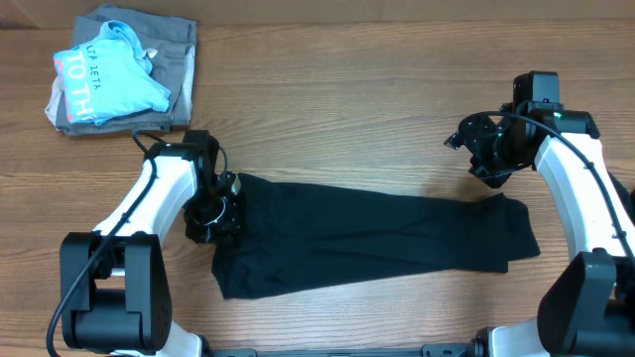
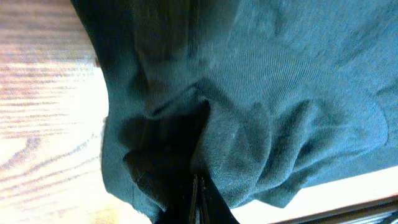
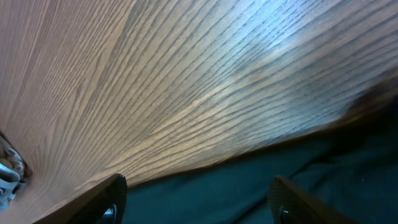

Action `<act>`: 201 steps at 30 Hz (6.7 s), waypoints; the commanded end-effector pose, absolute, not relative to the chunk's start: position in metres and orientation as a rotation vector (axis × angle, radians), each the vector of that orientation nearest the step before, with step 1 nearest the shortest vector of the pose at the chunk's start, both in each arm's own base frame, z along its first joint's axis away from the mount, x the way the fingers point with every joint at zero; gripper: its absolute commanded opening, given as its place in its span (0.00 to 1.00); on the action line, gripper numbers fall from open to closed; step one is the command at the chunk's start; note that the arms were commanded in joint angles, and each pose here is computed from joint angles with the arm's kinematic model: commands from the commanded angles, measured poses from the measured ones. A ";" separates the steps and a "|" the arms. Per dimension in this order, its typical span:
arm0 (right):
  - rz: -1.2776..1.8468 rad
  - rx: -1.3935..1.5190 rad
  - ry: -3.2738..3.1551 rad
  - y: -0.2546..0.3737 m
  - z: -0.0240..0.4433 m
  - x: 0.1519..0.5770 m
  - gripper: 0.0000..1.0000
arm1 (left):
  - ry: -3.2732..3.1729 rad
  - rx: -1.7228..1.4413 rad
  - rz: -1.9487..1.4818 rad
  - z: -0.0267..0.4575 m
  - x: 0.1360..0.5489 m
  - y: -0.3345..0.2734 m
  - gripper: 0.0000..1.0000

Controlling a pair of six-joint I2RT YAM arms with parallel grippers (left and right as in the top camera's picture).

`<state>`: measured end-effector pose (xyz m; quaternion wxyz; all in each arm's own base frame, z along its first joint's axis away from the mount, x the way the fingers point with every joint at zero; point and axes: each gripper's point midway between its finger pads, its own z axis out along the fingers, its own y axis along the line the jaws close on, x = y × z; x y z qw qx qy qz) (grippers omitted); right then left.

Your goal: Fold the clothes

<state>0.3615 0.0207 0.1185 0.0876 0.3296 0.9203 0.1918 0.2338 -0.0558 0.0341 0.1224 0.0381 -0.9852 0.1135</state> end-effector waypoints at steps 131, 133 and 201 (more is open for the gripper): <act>0.568 0.913 2.741 0.021 0.123 0.360 0.78 | -2.652 0.773 0.332 0.006 0.205 -0.047 0.05; 0.569 0.912 2.740 0.021 0.123 0.361 0.78 | -2.625 0.773 0.341 0.010 0.201 -0.049 0.04; 0.378 1.228 3.003 0.018 0.071 0.272 0.04 | -2.912 0.158 0.347 0.062 0.256 -0.103 0.04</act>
